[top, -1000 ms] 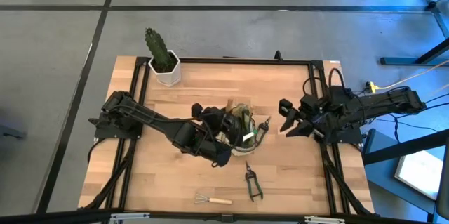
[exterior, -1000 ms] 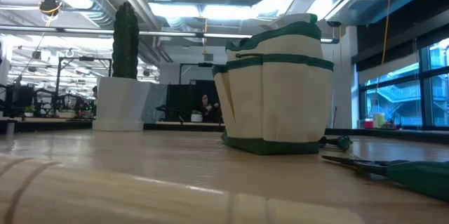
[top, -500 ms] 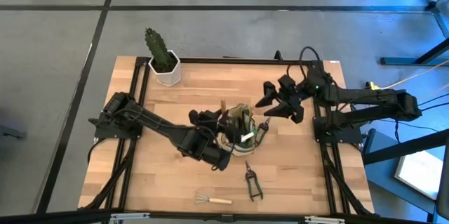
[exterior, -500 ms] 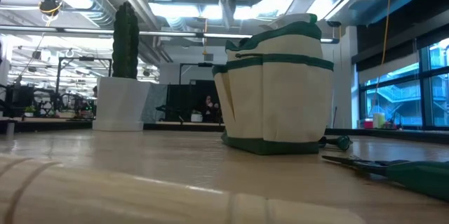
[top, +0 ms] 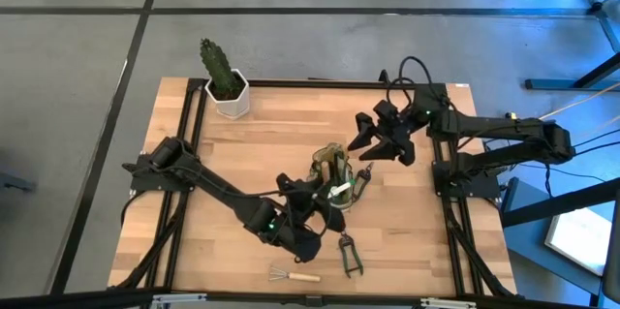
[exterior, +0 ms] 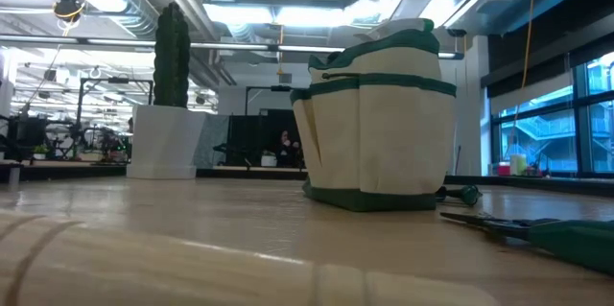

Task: Pick & Place Garden tools in Gardening bag
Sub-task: Put the trowel into the gardening bag

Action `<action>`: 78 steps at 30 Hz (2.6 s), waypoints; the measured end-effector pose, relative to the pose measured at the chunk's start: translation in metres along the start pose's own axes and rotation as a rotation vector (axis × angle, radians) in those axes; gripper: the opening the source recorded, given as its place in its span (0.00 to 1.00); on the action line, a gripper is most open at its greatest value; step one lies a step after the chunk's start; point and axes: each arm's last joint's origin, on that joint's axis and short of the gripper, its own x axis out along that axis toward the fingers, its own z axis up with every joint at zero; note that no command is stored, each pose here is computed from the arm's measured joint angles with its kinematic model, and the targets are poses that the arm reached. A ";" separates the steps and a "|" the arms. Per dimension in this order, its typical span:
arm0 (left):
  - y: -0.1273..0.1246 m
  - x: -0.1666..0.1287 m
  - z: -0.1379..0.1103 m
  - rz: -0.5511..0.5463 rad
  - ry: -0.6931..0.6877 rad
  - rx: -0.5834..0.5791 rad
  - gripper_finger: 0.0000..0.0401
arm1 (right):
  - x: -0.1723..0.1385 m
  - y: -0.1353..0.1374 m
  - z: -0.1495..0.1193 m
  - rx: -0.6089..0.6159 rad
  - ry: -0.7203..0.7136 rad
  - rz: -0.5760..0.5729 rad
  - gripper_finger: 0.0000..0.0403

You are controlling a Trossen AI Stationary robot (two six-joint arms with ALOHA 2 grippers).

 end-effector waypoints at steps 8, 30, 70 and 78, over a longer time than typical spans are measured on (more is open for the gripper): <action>0.013 -0.008 -0.008 0.024 0.027 -0.013 0.16 | 0.005 0.006 -0.004 0.000 0.022 0.037 0.56; 0.031 0.003 -0.023 0.093 0.127 0.029 0.16 | 0.011 0.010 -0.007 -0.029 0.012 0.029 0.56; 0.027 0.013 -0.005 0.081 0.126 -0.079 0.16 | 0.013 0.011 -0.014 -0.059 0.097 0.102 0.52; 0.019 -0.002 0.034 -0.061 0.248 -0.097 0.16 | 0.028 0.010 -0.024 -0.125 0.066 0.007 0.47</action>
